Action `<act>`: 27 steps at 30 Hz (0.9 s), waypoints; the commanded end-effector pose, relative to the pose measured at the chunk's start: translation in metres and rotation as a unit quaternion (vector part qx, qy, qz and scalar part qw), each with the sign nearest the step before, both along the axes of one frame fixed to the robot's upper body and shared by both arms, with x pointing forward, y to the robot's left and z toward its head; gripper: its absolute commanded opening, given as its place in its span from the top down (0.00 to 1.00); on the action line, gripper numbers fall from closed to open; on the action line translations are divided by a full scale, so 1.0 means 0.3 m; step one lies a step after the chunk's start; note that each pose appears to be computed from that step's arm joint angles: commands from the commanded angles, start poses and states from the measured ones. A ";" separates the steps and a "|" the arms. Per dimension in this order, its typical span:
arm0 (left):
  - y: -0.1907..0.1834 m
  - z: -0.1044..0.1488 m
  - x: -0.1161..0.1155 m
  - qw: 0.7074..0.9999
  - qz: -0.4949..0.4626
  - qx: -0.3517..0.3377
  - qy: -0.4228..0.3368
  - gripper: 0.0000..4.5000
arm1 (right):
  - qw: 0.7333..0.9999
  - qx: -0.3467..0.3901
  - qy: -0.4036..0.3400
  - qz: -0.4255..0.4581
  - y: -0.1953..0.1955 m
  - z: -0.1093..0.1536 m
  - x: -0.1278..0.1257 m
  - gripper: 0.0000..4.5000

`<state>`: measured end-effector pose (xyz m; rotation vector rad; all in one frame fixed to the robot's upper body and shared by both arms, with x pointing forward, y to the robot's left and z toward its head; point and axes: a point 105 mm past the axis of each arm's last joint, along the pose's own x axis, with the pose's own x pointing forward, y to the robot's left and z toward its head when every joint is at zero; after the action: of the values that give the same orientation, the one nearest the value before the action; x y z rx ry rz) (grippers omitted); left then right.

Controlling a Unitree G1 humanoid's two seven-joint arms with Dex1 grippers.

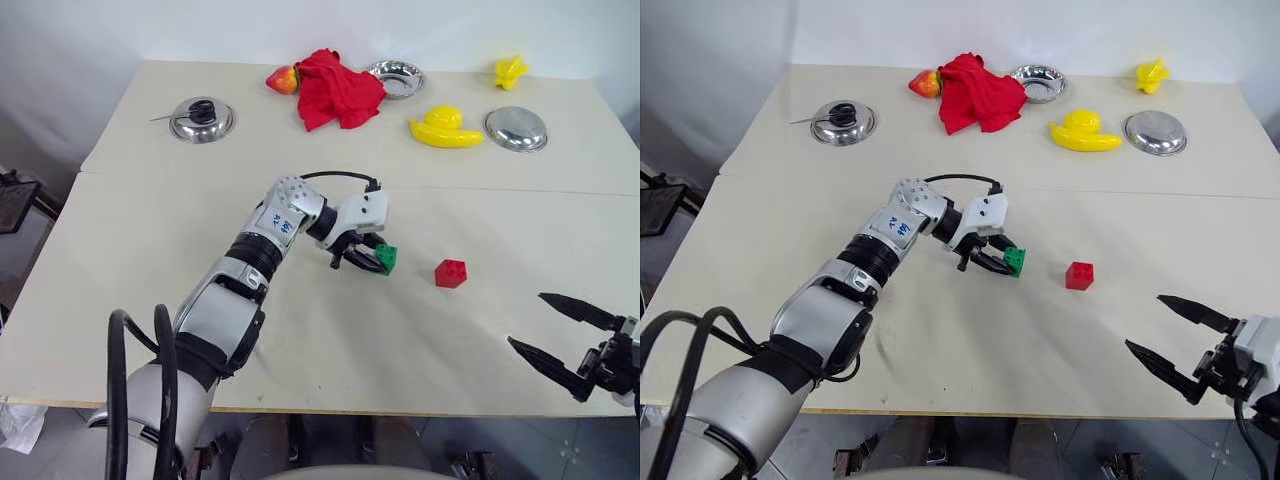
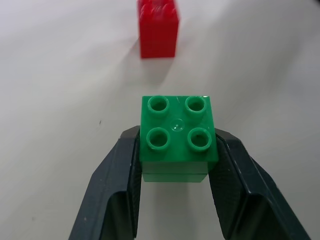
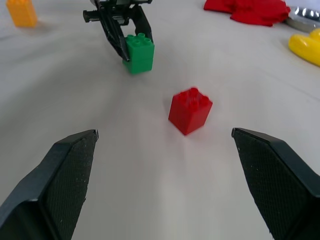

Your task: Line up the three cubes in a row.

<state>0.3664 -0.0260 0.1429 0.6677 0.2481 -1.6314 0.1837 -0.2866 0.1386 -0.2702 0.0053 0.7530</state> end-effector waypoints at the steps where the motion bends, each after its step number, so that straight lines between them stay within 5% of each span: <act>1: -0.015 -0.015 -0.006 1.000 0.002 0.006 0.002 0.67 | 1.000 -0.006 -0.015 -0.008 -0.015 0.020 -0.009 0.00; 12: -0.017 -0.070 -0.024 0.999 0.015 0.026 0.026 0.67 | 1.000 -0.001 -0.018 -0.003 0.005 0.017 0.002 0.00; 13: -0.017 -0.070 -0.028 0.999 0.013 0.026 0.027 0.51 | 1.000 -0.001 -0.019 -0.002 0.006 0.017 0.003 0.00; 19: -0.023 0.043 -0.035 0.999 -0.007 -0.036 0.010 0.13 | 0.999 0.006 -0.028 0.018 0.032 0.022 0.031 0.00; 27: 0.182 0.222 -0.042 0.992 -0.044 -0.109 -0.037 0.13 | 0.996 0.021 -0.052 0.066 0.093 0.058 0.096 0.00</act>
<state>0.3598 0.0201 0.1933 0.5790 0.0852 -1.6551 0.2121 -0.2614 0.1492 -0.2636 -0.1057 0.8487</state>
